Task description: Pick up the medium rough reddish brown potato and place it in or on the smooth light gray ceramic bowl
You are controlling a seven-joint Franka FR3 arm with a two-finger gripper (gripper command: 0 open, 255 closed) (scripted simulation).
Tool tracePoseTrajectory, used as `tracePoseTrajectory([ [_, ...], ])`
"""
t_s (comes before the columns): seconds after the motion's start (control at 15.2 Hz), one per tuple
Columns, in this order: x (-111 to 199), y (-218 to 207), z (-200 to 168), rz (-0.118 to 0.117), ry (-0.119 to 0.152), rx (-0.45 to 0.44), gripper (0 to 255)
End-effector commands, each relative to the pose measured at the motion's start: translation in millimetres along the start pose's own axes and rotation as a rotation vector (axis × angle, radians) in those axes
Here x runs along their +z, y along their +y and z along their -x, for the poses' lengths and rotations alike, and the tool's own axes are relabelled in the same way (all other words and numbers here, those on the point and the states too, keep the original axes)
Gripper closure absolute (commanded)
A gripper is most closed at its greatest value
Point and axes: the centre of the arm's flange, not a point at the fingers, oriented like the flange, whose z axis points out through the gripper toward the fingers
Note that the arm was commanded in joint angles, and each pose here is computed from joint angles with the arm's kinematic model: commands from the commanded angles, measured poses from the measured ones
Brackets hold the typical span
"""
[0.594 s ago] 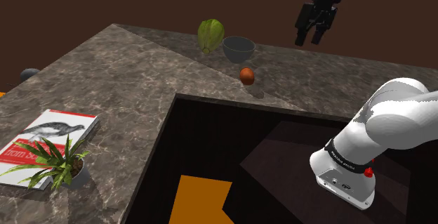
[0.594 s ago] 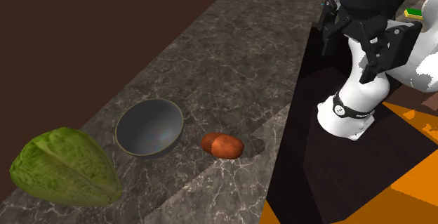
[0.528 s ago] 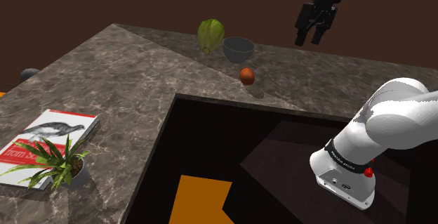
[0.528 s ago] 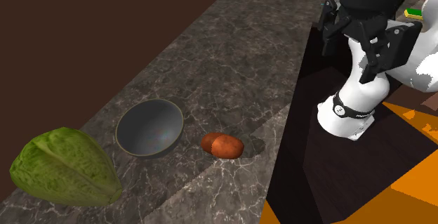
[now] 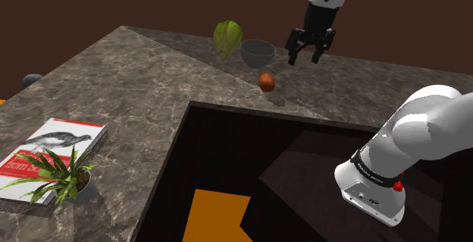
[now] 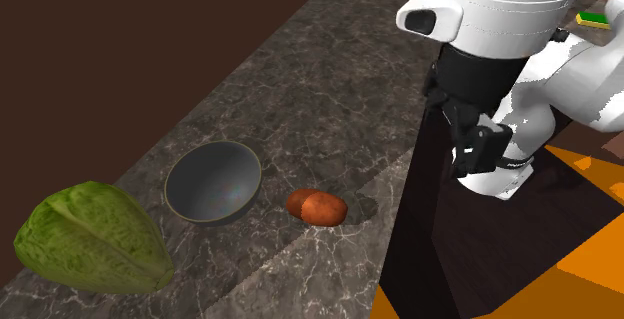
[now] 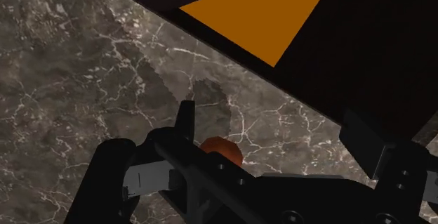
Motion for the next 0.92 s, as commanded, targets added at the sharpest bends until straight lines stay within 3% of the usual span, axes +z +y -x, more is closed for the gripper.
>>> tracePoseTrajectory([
  [0.0,17.0,-6.9,-15.8,0.015,0.029,0.064,0],
  [0.86,130.3,-21.5,-126.9,0.122,0.188,0.466,0],
])
